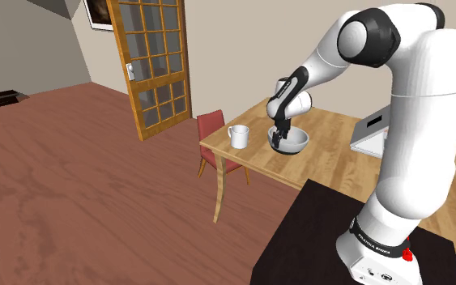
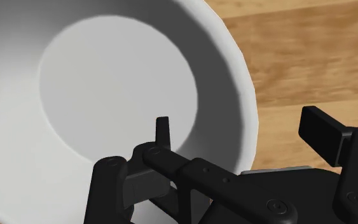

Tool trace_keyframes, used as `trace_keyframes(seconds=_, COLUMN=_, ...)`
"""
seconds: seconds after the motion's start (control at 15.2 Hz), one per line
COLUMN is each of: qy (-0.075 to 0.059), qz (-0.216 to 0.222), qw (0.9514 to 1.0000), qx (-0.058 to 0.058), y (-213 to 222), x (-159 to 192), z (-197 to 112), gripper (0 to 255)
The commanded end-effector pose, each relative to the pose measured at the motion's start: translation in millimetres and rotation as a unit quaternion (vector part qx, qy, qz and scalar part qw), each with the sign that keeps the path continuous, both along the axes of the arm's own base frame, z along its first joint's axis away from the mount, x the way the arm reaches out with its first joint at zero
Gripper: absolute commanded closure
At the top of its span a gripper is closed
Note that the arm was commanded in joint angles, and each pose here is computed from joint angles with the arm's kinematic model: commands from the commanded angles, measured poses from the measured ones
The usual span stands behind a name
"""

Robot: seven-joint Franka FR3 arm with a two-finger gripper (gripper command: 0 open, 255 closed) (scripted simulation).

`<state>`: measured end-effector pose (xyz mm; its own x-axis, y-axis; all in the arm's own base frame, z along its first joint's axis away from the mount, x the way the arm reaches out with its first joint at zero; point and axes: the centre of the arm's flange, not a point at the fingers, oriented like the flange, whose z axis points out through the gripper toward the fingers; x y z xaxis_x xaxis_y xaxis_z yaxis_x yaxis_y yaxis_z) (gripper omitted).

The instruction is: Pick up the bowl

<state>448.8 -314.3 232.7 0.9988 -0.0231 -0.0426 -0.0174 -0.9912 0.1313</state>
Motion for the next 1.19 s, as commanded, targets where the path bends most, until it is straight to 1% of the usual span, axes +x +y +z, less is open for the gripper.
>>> trace_keyframes(seconds=0.0, qy=0.000, qz=0.000, qw=1.0000, qx=0.000, y=1.4, x=-0.2, z=-11.5, gripper=0)
trace_keyframes(seconds=0.2, qy=0.000, qz=0.000, qw=1.0000, qx=0.000, y=1.4, x=-0.2, z=-14.6, gripper=0)
trace_keyframes(seconds=0.26, qy=0.000, qz=0.000, qw=1.0000, qx=0.000, y=1.3, x=-0.2, z=-14.5, gripper=255)
trace_keyframes(seconds=0.86, qy=0.000, qz=0.000, qw=1.0000, qx=0.000, y=1.4, x=-0.2, z=-14.6, gripper=255)
trace_keyframes(seconds=1.12, qy=0.000, qz=0.000, qw=1.0000, qx=0.000, y=1.4, x=-0.2, z=6.6, gripper=255)
